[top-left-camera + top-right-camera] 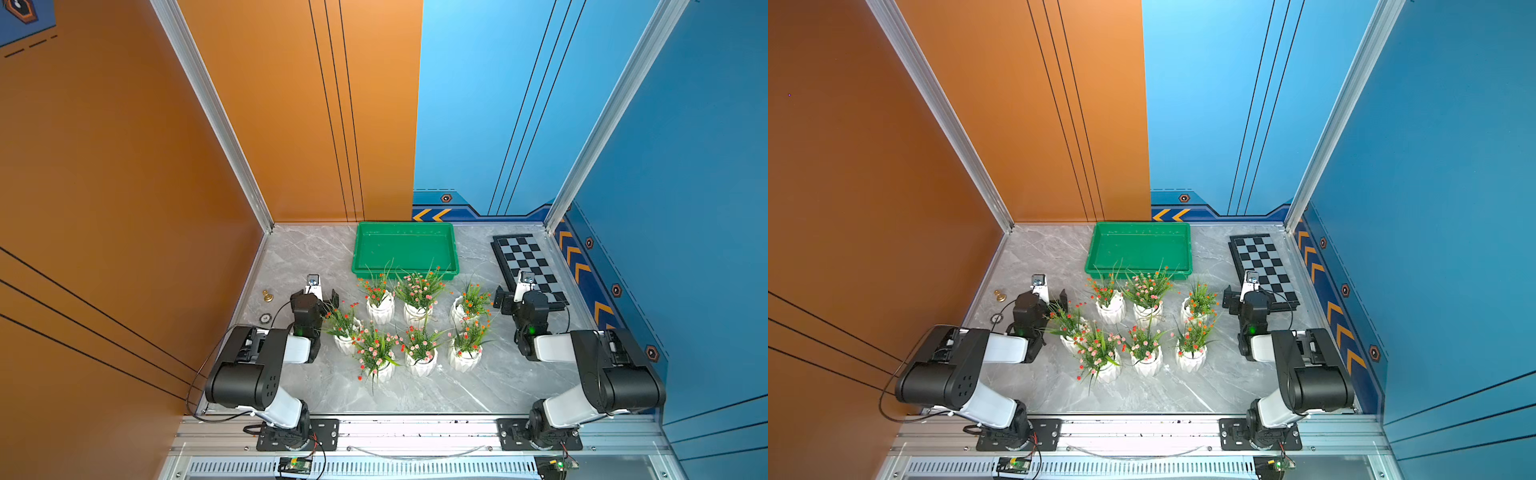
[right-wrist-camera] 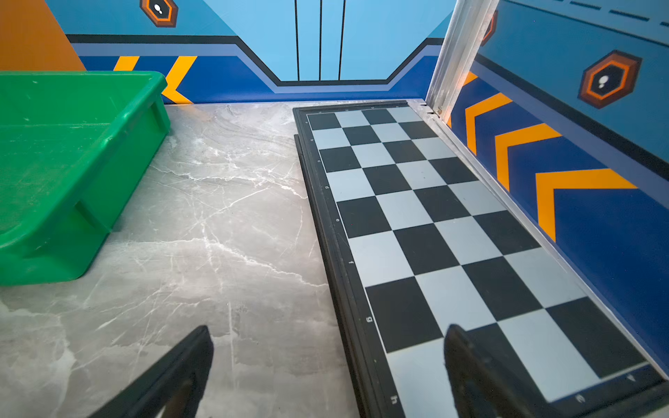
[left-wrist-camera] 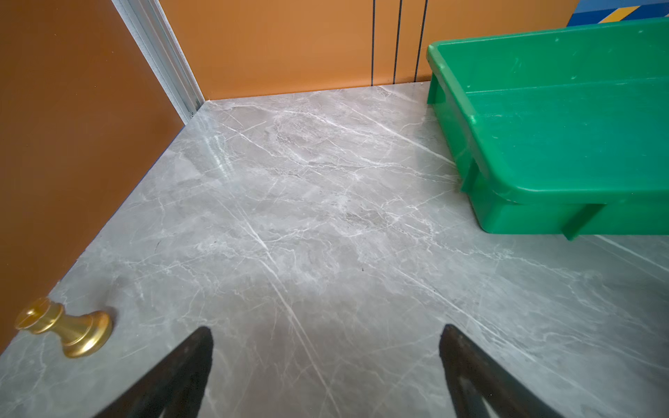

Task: Put the potted gypsophila into the storage box
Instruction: Pick up the baby's breath potted plant from the center of the board.

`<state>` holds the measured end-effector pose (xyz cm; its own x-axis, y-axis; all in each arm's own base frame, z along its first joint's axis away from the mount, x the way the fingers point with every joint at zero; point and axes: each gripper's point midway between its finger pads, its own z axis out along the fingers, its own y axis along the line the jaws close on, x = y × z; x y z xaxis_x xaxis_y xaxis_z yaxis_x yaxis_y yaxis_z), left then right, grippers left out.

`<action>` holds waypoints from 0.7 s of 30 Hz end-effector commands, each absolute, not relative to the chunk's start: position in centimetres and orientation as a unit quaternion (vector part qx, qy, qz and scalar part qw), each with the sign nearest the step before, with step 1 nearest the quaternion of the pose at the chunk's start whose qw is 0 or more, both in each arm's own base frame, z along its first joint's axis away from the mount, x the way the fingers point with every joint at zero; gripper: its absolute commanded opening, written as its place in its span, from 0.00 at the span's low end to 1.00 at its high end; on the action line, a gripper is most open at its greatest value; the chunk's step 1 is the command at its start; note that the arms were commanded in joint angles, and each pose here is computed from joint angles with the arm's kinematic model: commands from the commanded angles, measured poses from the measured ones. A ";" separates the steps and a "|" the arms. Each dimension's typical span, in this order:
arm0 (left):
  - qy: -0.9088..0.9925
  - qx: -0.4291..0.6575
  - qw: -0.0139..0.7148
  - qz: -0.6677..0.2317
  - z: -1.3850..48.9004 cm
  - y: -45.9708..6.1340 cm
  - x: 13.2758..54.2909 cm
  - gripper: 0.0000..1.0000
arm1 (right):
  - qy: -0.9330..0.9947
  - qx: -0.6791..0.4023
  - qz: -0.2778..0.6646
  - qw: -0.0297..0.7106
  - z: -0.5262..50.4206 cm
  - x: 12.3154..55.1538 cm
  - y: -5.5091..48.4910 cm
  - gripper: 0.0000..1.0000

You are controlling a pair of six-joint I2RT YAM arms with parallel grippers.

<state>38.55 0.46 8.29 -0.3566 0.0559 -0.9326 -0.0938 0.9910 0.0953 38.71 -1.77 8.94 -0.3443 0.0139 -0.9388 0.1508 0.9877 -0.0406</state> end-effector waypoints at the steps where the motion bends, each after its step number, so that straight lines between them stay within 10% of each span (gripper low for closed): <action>1: 0.813 -0.006 0.579 0.063 9.1 0.4 39.3 0.98 | 0.815 0.055 -0.047 0.576 9.3 39.3 -1.6 1.00; 21: 0.816 -0.036 0.573 0.062 9.0 1.7 39.5 0.98 | 0.815 0.059 -0.035 0.576 9.3 39.4 -1.8 1.00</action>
<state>39.11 1.77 8.97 -0.3403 0.0231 -0.9400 -0.1365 0.9879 0.0737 38.75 -1.93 8.89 -0.3425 0.0391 -0.9387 0.1442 0.9895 -0.0114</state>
